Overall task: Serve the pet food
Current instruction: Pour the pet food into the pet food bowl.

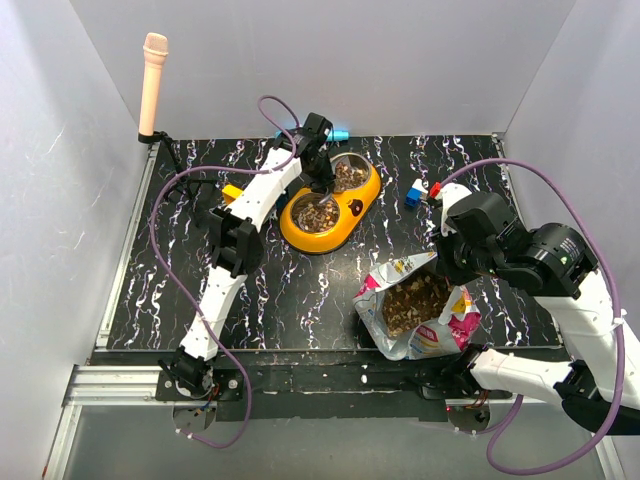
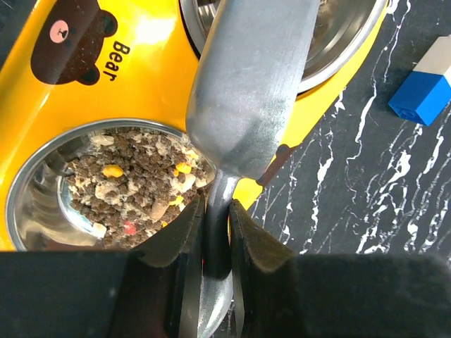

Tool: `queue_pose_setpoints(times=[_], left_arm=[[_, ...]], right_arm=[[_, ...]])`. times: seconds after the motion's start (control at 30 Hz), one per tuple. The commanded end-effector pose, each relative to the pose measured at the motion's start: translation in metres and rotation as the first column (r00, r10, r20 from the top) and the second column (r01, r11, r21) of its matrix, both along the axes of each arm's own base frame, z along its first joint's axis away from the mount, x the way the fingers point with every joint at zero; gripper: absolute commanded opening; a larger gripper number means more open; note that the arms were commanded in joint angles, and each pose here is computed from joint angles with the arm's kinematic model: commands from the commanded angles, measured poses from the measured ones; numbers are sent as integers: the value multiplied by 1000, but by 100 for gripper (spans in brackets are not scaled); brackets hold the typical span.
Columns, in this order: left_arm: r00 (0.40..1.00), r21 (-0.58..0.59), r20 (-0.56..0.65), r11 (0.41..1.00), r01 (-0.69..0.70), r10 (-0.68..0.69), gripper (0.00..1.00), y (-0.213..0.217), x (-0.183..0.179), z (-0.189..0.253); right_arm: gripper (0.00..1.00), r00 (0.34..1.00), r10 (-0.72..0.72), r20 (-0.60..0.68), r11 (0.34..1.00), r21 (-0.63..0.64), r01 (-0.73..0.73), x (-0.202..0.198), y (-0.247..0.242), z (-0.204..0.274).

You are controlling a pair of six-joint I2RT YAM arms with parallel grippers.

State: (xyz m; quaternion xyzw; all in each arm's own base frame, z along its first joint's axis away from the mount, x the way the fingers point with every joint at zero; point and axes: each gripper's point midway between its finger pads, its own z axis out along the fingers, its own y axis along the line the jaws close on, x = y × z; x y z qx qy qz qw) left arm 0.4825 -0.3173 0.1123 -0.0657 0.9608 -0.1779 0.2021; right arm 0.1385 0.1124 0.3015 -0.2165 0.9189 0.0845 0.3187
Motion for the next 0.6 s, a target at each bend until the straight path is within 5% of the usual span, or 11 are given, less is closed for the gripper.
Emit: queue_pose_setpoints(times=[0.0,0.57], left_arm=[[992,76,120,996,36,-45,0,2,10,19],[946,321,238,937,135,-218,0,-3,13,11]], right_arm=[[1,974,-41,221,970,242,-14,27,27,68],[1,981,-29,193,971,236,-18,25,30,66]])
